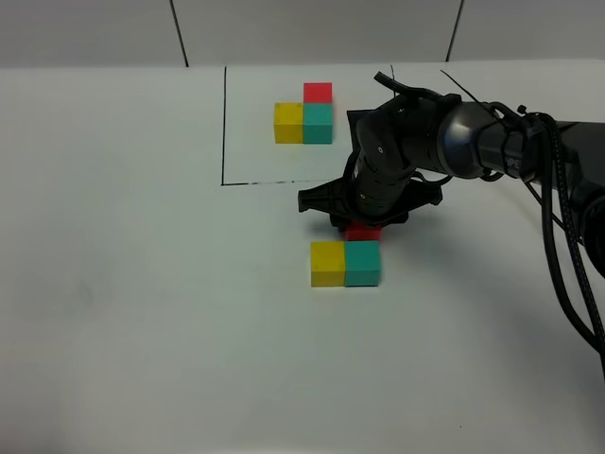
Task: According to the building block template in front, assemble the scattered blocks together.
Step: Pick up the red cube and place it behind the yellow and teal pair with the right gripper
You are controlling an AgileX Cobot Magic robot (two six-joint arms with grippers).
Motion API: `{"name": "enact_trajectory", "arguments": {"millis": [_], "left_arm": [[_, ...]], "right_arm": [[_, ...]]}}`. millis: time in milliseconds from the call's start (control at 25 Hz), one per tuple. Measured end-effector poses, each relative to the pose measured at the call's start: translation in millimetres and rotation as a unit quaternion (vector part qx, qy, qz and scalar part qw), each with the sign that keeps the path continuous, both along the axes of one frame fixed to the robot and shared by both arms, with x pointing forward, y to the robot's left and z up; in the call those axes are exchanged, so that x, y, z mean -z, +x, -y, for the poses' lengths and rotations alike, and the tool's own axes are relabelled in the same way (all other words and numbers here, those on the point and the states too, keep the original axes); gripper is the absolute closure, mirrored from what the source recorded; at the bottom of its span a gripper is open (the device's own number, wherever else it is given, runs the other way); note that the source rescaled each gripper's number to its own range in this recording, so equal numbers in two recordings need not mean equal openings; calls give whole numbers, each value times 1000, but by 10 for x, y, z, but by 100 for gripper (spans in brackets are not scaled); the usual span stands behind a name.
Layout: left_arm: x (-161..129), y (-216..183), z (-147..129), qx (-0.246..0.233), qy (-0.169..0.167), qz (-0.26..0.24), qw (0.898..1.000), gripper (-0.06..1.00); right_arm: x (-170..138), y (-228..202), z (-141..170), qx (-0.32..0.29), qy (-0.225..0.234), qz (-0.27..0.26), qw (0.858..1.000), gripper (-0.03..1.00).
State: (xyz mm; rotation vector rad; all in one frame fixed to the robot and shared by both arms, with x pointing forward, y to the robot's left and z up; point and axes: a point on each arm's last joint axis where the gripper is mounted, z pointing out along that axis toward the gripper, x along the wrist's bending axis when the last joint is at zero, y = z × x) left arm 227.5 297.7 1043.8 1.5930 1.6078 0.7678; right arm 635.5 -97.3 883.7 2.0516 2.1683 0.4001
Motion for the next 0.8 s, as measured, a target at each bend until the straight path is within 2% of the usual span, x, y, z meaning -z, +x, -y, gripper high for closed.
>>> {"name": "enact_trajectory", "arguments": {"millis": [360,800], "left_arm": [[0,0,0,0,0,0,1000,6],[0,0,0,0,0,0,1000,6]], "right_arm": [[-15,-36,-70,9,4,1,1000,95],[-13,-71,-48,10,-19,-12,1000,95]]}}
